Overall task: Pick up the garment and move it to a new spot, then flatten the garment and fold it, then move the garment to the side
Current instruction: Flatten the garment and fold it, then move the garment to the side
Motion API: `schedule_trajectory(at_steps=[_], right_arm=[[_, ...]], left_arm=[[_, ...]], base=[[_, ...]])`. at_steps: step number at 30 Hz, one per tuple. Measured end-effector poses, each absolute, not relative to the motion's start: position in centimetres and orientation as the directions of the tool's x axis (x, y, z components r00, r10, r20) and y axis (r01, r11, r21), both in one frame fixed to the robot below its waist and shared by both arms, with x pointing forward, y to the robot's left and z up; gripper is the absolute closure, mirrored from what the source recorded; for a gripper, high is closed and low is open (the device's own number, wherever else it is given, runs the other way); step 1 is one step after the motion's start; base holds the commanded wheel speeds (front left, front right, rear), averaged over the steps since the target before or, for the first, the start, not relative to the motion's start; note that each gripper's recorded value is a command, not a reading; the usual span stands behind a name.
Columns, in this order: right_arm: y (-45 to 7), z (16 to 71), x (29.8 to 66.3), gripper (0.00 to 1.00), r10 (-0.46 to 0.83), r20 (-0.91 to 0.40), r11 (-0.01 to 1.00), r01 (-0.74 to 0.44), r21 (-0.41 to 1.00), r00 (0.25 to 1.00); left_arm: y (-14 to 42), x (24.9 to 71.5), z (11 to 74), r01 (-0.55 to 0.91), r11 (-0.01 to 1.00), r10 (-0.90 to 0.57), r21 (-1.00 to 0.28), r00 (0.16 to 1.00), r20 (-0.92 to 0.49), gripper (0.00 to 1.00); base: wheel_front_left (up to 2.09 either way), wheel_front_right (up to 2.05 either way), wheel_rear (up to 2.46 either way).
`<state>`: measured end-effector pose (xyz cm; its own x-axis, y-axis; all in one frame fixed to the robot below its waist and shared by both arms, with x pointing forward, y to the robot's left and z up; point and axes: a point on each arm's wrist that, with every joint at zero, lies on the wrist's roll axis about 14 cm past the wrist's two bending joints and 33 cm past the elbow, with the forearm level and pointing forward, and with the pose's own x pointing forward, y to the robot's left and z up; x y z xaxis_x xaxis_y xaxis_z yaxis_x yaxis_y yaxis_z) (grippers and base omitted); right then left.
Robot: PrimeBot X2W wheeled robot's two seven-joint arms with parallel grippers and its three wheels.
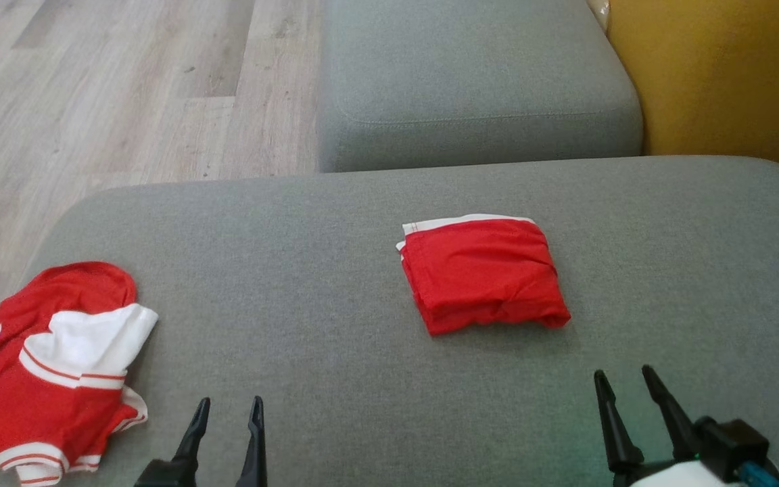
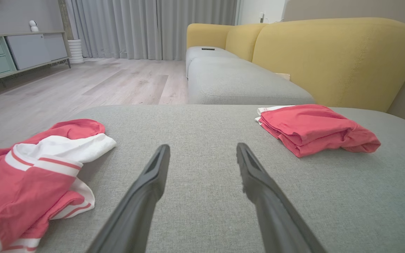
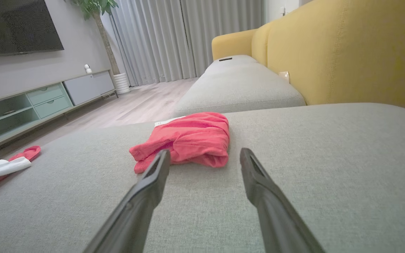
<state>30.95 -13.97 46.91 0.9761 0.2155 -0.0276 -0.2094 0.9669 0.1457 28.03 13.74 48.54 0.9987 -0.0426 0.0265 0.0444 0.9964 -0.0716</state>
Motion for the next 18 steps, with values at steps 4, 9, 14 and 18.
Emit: schedule_trajectory(at_steps=[4,9,14,18], right_arm=[[-13.9,46.1,30.6,0.00,0.212,-0.052,0.967,-0.201,0.160,0.976],[-13.9,45.5,30.8,0.00,0.213,-0.073,0.966,-0.199,0.163,0.974],[-13.7,44.2,31.0,0.00,0.220,-0.119,0.965,-0.199,0.169,0.968],[-13.6,43.2,31.6,0.00,0.226,-0.156,0.965,-0.199,0.173,0.962]], left_arm=[[13.4,28.1,48.3,0.055,0.996,-0.053,-0.073,0.998,0.018,0.00],[13.0,28.1,47.9,0.065,0.996,-0.065,-0.069,0.998,0.001,0.00],[12.8,28.5,47.5,0.067,0.995,-0.069,-0.074,0.997,-0.020,0.00],[12.5,29.2,47.4,0.068,0.995,-0.070,-0.078,0.997,-0.029,0.00]], base=[[0.00,0.00,0.00],[0.00,0.00,0.00],[0.00,0.00,0.00],[0.00,0.00,0.00]])
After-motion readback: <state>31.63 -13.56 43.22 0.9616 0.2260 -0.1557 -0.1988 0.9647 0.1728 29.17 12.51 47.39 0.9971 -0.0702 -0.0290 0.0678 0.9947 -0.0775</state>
